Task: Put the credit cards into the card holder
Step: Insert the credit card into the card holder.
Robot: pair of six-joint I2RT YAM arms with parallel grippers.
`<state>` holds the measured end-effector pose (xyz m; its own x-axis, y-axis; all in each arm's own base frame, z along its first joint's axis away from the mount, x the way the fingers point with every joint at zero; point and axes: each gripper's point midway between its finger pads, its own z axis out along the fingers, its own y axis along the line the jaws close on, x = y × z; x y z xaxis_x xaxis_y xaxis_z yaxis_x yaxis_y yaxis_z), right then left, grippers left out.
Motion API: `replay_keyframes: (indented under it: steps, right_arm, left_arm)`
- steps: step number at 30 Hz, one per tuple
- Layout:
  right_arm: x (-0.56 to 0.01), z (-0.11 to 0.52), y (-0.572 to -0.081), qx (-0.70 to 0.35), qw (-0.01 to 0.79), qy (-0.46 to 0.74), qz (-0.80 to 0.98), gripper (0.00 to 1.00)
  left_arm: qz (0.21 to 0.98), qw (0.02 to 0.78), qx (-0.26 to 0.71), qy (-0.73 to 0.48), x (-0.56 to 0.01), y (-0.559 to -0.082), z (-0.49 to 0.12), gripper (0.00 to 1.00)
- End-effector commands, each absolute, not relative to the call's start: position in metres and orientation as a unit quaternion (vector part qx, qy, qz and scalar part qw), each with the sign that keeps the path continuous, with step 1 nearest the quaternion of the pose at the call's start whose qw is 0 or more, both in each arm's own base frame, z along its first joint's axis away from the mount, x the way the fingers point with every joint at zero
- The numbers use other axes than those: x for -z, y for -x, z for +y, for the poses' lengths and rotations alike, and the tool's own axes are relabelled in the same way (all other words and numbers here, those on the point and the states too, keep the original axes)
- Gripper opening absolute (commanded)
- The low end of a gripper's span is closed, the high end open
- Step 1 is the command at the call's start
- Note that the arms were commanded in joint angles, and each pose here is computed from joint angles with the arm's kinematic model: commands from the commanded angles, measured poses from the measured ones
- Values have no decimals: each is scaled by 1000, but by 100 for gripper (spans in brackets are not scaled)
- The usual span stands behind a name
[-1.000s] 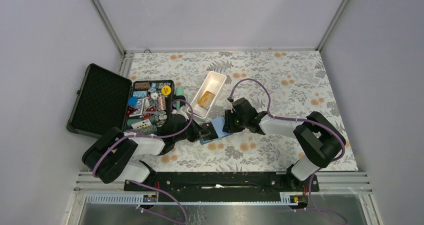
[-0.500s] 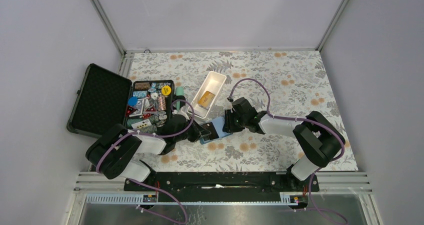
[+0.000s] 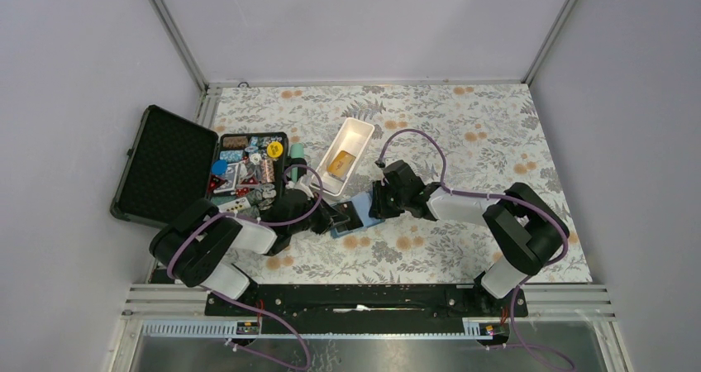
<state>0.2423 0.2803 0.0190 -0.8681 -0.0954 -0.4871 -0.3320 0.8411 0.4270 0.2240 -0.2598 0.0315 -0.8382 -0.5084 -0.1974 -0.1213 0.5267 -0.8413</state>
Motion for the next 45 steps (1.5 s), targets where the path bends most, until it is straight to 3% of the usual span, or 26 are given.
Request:
replay_keyframes:
  steps: [1, 11, 17, 45]
  right_arm:
    - [-15, 283, -240, -257, 211, 124, 935, 28]
    - [-13, 282, -240, -247, 206, 122, 939, 17]
    - [-9, 282, -239, -241, 200, 122, 942, 0]
    - [-7, 287, -236, -237, 196, 131, 942, 0]
  left_arm:
    - [847, 232, 443, 180, -27, -228, -256, 0]
    - [843, 242, 443, 189, -23, -227, -251, 0]
    - [842, 248, 442, 186, -22, -229, -251, 0]
    - [856, 290, 398, 158, -16, -233, -235, 0]
